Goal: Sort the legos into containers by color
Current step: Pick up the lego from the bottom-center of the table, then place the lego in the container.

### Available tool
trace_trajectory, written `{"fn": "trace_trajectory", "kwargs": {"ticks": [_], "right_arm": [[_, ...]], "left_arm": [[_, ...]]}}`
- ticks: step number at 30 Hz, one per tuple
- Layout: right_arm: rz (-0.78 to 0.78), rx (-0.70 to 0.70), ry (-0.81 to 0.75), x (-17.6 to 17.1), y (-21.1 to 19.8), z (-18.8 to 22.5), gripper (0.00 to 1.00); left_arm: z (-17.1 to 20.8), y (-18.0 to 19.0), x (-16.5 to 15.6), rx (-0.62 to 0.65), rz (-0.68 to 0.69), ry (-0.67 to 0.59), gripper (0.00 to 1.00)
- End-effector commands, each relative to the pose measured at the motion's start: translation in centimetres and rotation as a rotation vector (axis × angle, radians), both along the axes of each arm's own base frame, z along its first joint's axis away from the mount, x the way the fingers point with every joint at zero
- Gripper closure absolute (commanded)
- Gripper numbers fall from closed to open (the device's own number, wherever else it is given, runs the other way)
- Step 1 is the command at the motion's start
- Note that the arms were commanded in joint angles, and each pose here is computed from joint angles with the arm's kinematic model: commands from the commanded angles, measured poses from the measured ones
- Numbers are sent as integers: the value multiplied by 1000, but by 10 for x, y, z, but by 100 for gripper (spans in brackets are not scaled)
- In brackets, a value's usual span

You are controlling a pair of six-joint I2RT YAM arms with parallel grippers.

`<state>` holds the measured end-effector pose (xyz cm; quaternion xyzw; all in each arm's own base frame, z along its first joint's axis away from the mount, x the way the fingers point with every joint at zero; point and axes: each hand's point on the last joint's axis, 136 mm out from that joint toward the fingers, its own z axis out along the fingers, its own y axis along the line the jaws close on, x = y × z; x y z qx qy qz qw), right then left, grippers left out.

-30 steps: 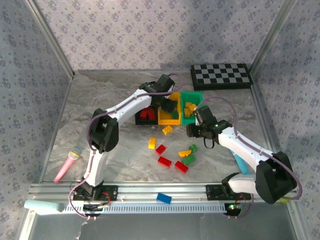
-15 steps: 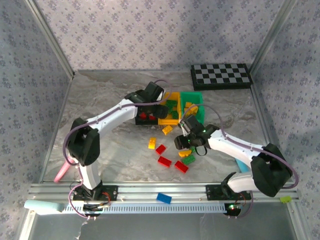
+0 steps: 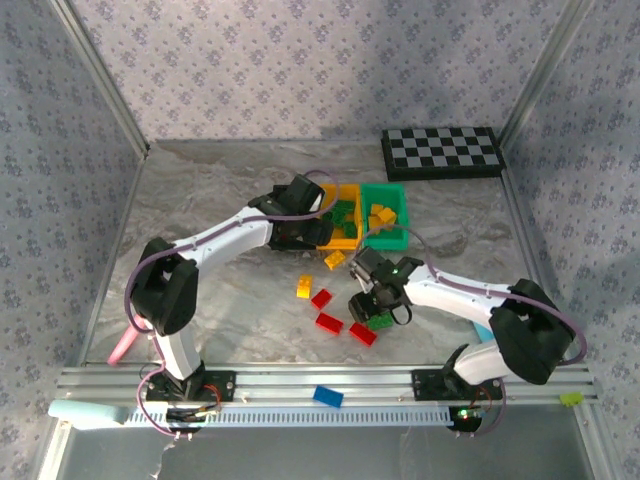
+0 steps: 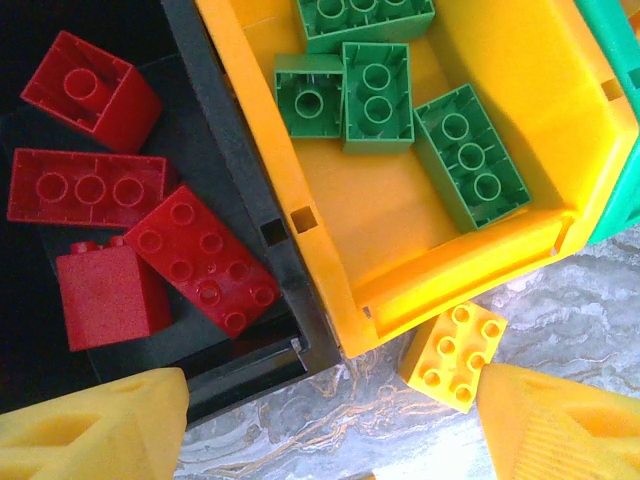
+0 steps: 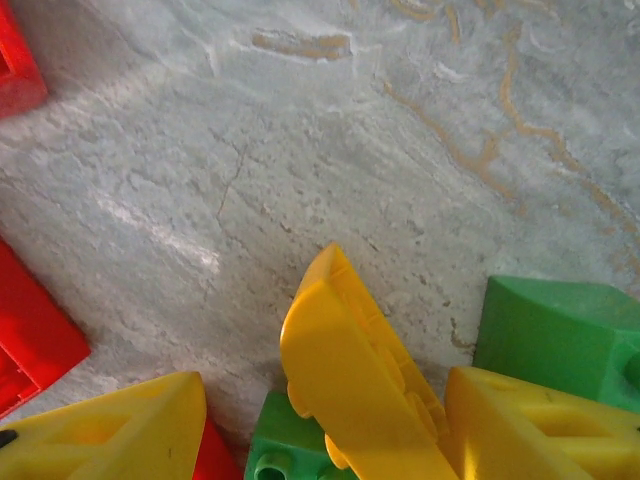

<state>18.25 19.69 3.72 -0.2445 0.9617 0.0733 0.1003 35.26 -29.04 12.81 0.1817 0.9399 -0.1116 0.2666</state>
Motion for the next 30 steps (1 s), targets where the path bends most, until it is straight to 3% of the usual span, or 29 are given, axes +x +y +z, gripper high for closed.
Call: {"fn": "trace_trajectory", "kwargs": {"ticks": [1, 5, 10, 14, 24, 30], "right_arm": [[18, -48, 9, -3, -4, 1, 33], [11, -96, 0, 1, -7, -4, 36], [-18, -114, -28, 11, -8, -2, 58], [-27, -98, -52, 18, -3, 4, 69], [-75, 26, -138, 54, 7, 40, 77], [-174, 147, -254, 107, 2, 81, 77]], "left_arm": [[10, -7, -1, -56, -2, -16, 24], [8, -7, -3, -60, -3, -10, 24], [10, -6, -5, -70, 0, -13, 24], [9, -3, -8, -66, 5, -12, 24], [3, 8, -17, -71, 33, -12, 24], [0, 13, -22, -76, 45, -4, 24]]}}
